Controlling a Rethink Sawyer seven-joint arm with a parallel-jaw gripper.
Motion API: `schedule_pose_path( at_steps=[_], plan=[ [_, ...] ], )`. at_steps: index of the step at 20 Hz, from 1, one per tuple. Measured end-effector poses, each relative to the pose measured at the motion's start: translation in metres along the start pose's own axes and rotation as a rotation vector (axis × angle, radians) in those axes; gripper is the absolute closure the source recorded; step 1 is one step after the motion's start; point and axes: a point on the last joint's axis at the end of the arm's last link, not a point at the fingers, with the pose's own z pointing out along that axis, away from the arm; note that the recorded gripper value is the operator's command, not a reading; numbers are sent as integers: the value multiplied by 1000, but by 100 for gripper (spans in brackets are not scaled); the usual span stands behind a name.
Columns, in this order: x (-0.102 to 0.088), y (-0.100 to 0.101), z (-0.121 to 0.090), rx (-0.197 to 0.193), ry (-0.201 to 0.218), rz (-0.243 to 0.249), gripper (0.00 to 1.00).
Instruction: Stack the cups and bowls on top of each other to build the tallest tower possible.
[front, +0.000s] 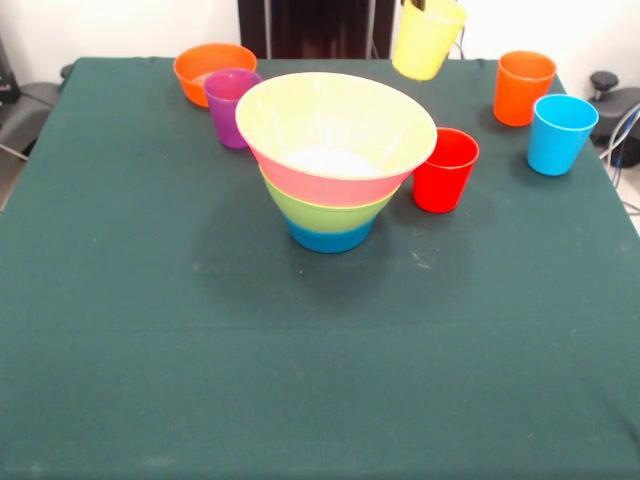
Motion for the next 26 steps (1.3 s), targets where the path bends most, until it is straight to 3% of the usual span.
schedule_pose_path(
  at_steps=[7, 17, 26],
  plan=[
    [-20, 1, -28, -38, -21, 24, 100],
    [-33, -12, -63, -36, 8, 58, 100],
    [-55, -32, -86, -54, -27, 116, 100]
  ],
)
